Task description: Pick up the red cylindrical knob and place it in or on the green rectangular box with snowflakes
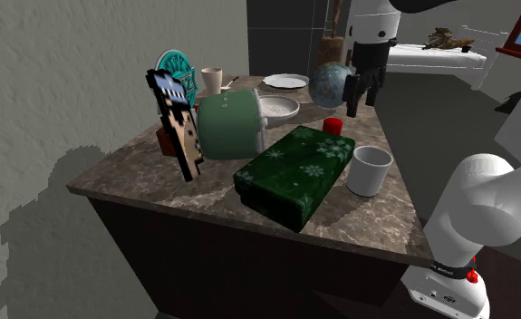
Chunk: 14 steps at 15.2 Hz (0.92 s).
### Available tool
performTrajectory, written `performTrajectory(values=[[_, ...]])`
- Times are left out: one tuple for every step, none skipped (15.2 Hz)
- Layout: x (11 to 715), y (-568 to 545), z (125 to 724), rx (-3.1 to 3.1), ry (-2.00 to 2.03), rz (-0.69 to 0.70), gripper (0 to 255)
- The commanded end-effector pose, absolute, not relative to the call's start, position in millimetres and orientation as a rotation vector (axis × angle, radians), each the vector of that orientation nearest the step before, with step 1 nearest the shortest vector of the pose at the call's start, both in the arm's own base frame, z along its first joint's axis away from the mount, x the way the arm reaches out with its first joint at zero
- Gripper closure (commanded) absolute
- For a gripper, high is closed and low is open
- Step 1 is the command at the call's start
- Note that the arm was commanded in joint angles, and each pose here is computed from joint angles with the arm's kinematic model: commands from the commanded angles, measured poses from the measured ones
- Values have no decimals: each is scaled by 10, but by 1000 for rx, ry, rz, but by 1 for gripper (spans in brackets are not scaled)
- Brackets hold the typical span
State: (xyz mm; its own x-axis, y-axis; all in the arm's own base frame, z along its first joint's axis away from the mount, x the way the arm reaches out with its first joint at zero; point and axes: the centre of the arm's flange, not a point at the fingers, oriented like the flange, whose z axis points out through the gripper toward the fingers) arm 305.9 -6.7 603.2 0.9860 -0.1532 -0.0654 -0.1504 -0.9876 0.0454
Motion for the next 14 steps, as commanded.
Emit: performTrajectory(values=[[3059,-67,6032,3090,-236,-107,0],[3126,-154,5964,3091,-247,-101,0],[3193,-242,5895,3092,-258,-95,0],[3259,-330,5826,3093,-268,-89,0],[3325,-418,5758,3093,-279,-83,0],[3391,-507,5690,3094,-290,-77,0],[3456,-596,5622,3094,-301,-71,0],[3522,-686,5554,3095,-311,-65,0],[3586,-776,5487,3095,-322,-59,0],[3651,-867,5419,3096,-333,-53,0],[3715,-957,5352,3096,-344,-46,0],[3779,-1049,5285,3096,-354,-40,0],[3842,-1140,5218,3097,-365,-34,0],[3905,-1232,5152,3097,-376,-28,0]])
